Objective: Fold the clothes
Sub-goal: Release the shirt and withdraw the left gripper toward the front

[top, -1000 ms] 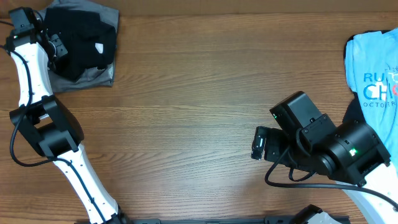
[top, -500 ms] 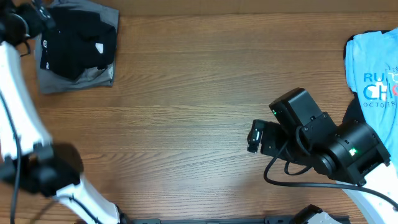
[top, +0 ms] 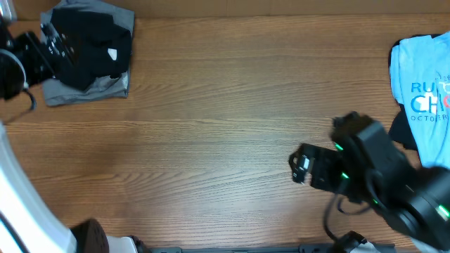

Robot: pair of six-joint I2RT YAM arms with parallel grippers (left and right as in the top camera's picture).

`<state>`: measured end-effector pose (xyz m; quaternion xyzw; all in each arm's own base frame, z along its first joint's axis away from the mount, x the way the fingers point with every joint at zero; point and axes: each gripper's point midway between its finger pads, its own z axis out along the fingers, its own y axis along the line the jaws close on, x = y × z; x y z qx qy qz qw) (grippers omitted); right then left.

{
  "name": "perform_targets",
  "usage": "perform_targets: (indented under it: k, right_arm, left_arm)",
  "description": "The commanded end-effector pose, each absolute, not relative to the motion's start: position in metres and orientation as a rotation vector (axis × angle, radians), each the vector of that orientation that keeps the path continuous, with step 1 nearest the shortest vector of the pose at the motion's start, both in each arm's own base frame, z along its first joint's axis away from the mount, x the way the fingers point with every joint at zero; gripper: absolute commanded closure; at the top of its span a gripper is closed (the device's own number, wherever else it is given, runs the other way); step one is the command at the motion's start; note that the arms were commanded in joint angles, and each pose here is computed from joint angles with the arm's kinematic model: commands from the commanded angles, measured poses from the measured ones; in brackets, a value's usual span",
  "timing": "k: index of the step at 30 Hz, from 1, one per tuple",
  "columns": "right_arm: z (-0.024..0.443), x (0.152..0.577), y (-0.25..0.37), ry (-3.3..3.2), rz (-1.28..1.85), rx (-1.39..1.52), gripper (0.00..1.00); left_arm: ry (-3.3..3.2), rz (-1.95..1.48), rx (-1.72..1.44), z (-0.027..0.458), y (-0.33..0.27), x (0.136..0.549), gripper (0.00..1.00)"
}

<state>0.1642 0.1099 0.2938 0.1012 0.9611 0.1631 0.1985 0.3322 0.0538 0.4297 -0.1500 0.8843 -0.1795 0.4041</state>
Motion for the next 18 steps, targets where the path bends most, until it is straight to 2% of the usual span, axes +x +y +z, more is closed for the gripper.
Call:
perform_targets:
  k: [1,7,12,18]
  right_arm:
    - [0.304,0.154,0.093,2.587,0.471,0.298,0.0]
    - [0.285,0.14,0.08,2.537,0.507,0.364,0.0]
    - [0.263,0.149,0.063,2.505,0.381,0.471,0.0]
    - [0.254,0.155,0.064,2.516,0.339,0.477,0.0]
  left_arm:
    - [2.164,-0.475,-0.181,0.46,0.018,0.289,0.0]
    - [2.185,-0.498,-0.108,0.451,-0.01,0.236,0.0]
    - [2.131,-0.661,0.048,0.434,-0.052,0.196,0.0]
    - [2.078,-0.581,0.048,0.394,-0.058,0.17,0.0]
